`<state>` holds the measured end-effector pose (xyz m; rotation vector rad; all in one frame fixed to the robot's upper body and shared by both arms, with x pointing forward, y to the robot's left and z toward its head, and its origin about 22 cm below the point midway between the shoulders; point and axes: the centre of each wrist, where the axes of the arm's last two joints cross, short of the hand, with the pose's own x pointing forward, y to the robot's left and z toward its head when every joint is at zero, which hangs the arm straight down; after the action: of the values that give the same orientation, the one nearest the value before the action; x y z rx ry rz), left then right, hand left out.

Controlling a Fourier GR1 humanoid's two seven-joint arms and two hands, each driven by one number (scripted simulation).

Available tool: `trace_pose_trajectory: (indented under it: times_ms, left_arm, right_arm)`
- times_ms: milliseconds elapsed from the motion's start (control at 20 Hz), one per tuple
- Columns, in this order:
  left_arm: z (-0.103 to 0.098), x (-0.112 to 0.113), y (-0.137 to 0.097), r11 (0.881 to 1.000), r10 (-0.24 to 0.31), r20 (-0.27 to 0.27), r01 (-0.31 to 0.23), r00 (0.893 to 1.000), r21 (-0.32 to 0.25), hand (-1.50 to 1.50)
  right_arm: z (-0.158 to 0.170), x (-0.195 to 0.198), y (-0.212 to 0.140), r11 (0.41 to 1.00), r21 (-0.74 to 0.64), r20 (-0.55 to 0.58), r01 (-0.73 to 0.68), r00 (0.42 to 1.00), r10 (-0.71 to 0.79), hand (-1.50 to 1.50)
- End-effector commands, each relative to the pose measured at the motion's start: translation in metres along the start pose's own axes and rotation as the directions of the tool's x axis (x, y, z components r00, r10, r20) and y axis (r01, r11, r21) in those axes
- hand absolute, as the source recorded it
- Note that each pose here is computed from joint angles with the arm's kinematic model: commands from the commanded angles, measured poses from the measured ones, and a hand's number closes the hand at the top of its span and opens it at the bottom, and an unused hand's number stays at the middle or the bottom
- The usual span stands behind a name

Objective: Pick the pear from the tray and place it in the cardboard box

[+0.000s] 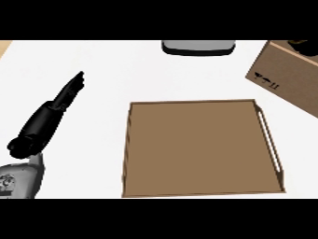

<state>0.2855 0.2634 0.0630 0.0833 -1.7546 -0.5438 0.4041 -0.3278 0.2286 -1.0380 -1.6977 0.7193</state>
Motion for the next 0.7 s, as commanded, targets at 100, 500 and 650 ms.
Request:
trace_pose_trajectory:
  times_ms: [100, 500, 650]
  left_arm:
    - [-0.008, 0.017, 0.001, 1.0, -0.011, 0.023, 0.011, 1.0, 0.004, 0.0]
    - [-0.011, 0.012, -0.006, 1.0, 0.005, 0.018, -0.005, 1.0, -0.025, 0.0]
    - [-0.028, 0.022, -0.014, 1.0, 0.006, 0.055, -0.005, 0.998, -0.025, 0.0]
  right_arm:
    - [0.005, -0.066, -0.01, 0.987, 0.077, -0.069, -0.14, 0.987, 0.145, 1.5]
    - [0.005, -0.106, -0.039, 0.899, 0.412, -0.173, -0.148, 0.956, 0.237, 1.5]
    - [0.009, -0.116, -0.028, 0.87, 0.47, -0.161, -0.148, 0.955, 0.249, 1.5]
